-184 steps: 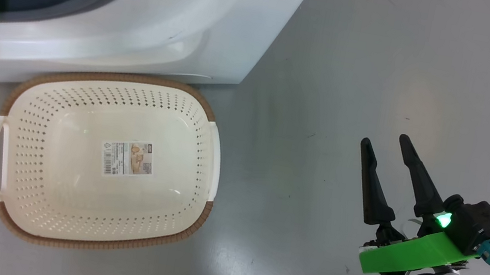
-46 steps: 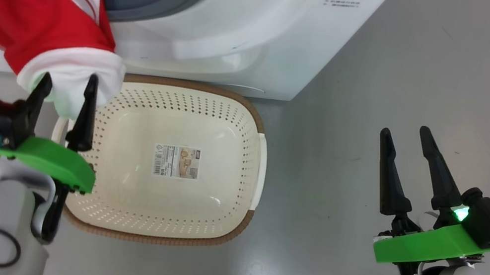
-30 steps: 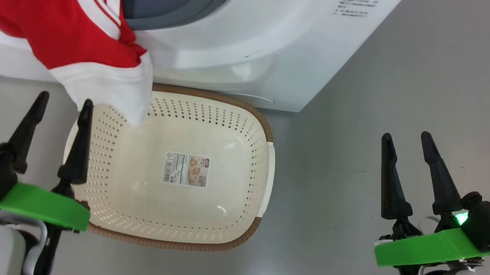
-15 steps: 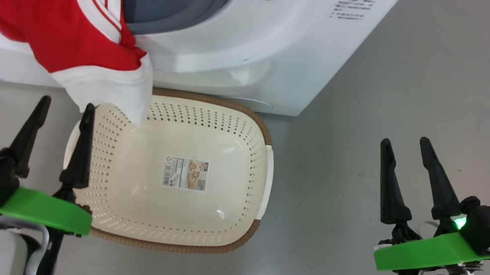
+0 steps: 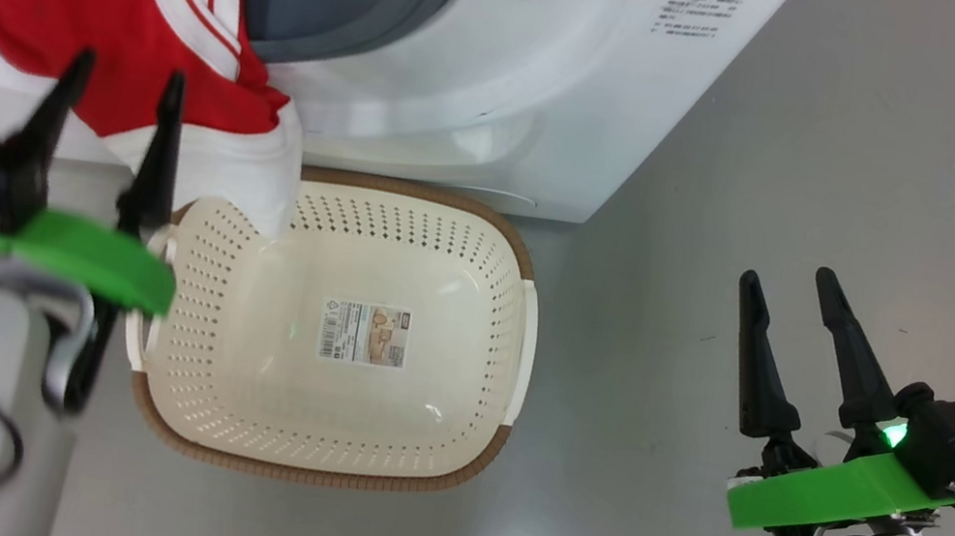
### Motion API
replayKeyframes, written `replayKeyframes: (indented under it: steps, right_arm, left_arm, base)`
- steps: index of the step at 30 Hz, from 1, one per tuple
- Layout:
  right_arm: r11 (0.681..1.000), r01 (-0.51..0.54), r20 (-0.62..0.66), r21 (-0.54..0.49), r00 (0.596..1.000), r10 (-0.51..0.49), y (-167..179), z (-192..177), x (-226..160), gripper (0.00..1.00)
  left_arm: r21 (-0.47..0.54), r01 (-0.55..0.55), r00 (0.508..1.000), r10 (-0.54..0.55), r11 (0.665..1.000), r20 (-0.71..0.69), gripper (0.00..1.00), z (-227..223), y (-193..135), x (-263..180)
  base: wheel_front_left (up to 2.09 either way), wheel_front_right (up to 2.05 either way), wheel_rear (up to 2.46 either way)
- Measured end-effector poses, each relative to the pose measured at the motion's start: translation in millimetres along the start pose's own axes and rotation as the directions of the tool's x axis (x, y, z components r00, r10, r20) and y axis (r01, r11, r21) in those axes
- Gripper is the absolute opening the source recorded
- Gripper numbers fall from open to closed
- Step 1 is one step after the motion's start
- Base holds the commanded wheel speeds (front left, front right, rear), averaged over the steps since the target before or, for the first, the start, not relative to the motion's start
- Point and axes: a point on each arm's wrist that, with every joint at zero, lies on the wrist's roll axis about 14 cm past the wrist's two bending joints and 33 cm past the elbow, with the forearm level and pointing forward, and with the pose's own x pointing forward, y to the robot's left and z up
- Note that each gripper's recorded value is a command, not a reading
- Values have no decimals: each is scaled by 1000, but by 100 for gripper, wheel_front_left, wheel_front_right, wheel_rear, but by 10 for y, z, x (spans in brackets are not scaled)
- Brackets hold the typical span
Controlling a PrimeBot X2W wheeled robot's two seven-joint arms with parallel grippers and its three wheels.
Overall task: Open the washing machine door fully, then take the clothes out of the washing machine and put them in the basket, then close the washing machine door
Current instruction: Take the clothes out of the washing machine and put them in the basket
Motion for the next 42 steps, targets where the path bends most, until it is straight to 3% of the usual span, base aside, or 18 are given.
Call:
replayKeyframes:
  steps: [6, 18, 37, 38, 39, 42]
  right_arm:
    - [1000, 1, -17, 1, 1000, -1, -12, -67, 5, 100]
    - [1000, 27, -38, 6, 999, -27, -116, -153, 8, 100]
    - [999, 38, -34, 7, 999, -38, -179, -140, 31, 100]
    - [999, 40, -33, 6, 999, -40, -185, -137, 28, 100]
    - [999, 41, -33, 6, 999, -41, -191, -134, 25, 100]
    - [999, 43, -30, 4, 999, -43, -196, -122, 19, 100]
  left_arm:
    - [32, 28, 997, -26, 999, -72, 100, 97, -48, 469]
    - [54, 57, 976, -44, 997, -212, 100, -2, -129, 954]
    - [126, 84, 919, -28, 989, -393, 100, -374, -163, 1153]
    - [126, 86, 917, -29, 988, -397, 92, -389, -168, 1150]
    - [127, 87, 917, -30, 988, -397, 61, -397, -173, 1151]
    - [129, 89, 920, -32, 988, -391, 31, -401, -172, 1146]
  base:
    - [0, 0, 0]
    - [0, 0, 0]
    - [0, 0, 0]
    - [0, 0, 0]
    - [0, 0, 0]
    - [0, 0, 0]
